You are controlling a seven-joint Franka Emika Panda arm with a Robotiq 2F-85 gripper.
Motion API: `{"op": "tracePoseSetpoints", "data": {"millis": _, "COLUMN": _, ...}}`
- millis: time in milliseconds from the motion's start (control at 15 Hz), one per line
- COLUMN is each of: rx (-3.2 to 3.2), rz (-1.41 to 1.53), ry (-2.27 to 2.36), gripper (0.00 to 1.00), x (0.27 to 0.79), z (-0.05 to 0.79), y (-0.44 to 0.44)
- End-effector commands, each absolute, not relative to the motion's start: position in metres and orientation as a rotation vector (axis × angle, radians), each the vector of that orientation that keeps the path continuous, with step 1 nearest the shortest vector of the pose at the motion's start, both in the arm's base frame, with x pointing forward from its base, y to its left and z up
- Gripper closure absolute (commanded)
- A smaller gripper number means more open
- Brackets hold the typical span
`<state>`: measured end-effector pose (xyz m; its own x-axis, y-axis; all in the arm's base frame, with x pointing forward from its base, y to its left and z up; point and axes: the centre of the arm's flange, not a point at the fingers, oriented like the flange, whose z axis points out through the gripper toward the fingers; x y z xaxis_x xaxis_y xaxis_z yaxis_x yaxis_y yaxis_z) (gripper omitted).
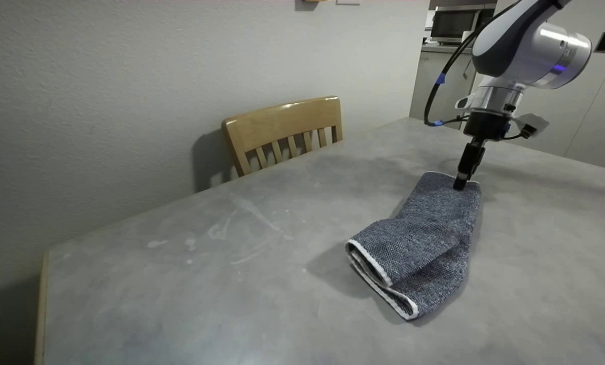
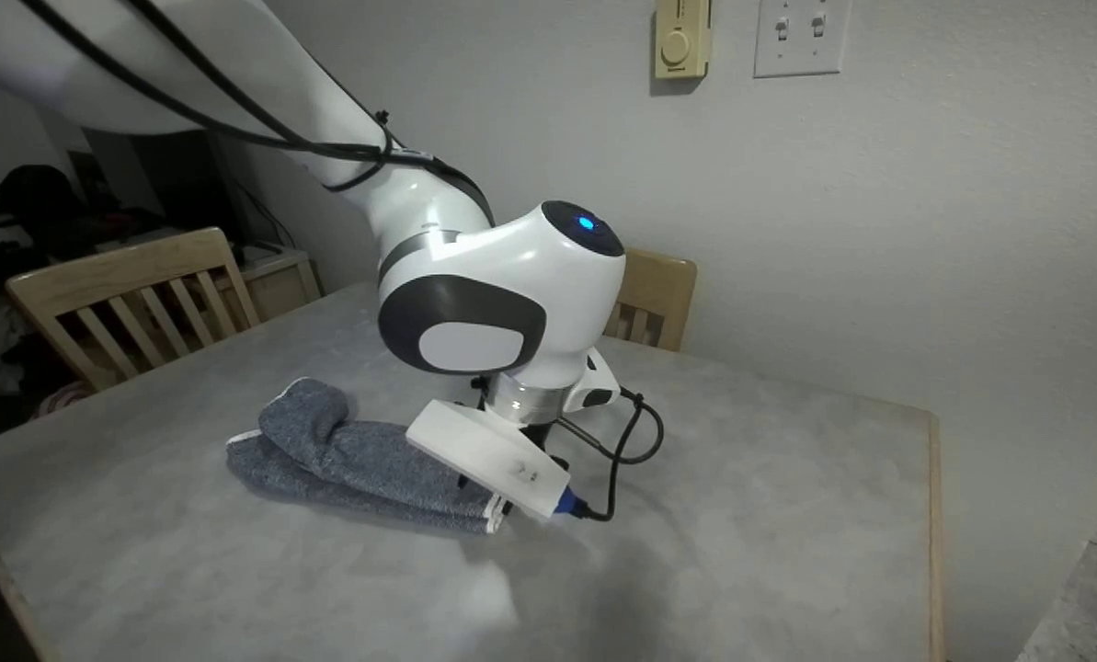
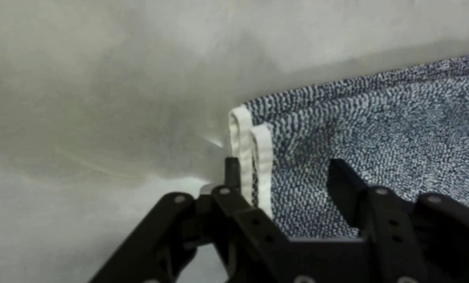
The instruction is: Fold the grey towel from the right to the left
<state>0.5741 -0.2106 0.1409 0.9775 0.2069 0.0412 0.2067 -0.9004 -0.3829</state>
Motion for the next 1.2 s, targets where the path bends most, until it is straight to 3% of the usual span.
{"op": "tracePoseSetpoints", "data": {"millis": 0, "rx": -2.7, "rz": -0.008, "ry": -0.31, "gripper": 0.69, "x": 0.577, "z": 0.136, "y": -0.214}}
{"op": "tracePoseSetpoints", "data": {"millis": 267, "rx": -2.702, "rz": -0.012, "ry": -0.3, "gripper": 0.97, "x": 0.576, "z": 0.141, "y": -0.212}}
{"op": "tracePoseSetpoints", "data": {"millis": 333, "rx": -2.699, "rz": -0.013, "ry": -0.297, "gripper": 1.0, "x": 0.575, "z": 0.143, "y": -0.212}}
{"op": "tracePoseSetpoints", "data": {"millis": 1133, "rx": -2.961, "rz": -0.326, "ry": 0.056, "gripper": 0.98, "x": 0.589, "z": 0.223, "y": -0.242}}
